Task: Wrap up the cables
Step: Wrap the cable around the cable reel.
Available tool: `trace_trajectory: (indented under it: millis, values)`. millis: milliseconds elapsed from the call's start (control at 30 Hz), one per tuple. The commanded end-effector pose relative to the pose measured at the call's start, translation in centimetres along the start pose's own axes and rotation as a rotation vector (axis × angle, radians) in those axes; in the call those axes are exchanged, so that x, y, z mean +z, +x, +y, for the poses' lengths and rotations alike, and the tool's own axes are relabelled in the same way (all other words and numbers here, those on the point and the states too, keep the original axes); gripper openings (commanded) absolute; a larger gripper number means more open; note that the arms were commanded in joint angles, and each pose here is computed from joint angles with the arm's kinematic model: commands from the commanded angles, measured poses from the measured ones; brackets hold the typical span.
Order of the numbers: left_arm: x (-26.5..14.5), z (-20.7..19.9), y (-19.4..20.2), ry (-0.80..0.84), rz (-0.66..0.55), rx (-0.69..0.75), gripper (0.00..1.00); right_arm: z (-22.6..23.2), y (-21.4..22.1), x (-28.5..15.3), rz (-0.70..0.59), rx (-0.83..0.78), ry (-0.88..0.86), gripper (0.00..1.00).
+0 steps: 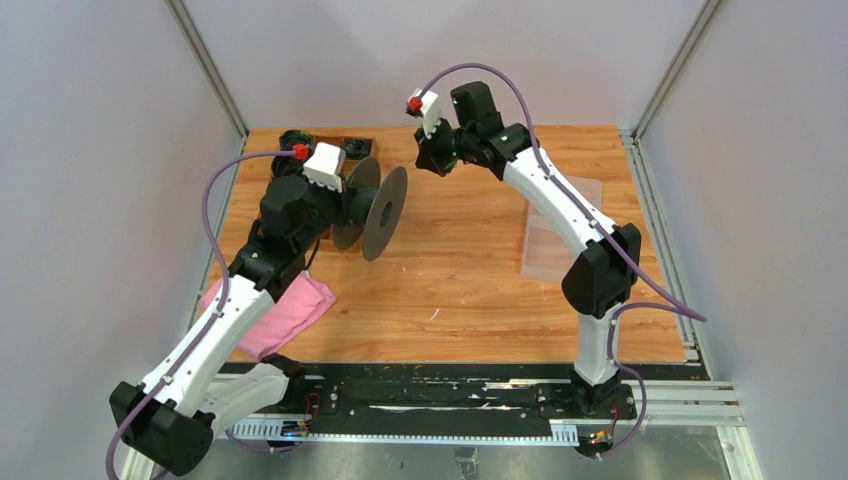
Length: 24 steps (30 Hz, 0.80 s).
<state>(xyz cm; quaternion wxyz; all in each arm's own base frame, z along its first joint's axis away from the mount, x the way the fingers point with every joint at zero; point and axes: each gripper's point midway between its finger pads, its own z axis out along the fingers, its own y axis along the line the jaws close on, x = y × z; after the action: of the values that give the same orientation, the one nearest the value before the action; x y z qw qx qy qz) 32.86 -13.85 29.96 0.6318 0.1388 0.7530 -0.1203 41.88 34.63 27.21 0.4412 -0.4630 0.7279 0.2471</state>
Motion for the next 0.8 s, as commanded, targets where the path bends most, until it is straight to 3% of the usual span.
trace_trajectory:
  millis: [0,767]
  values:
    - [-0.9,-0.3,-4.1,0.013,-0.112,-0.019,0.00,-3.1,1.6,0.2,0.007,0.000,0.049,0.02]
    - [-1.4,0.1,-4.9,-0.001,-0.128,-0.046,0.00,-3.1,8.1,1.9,0.086,0.096,-0.017,0.02]
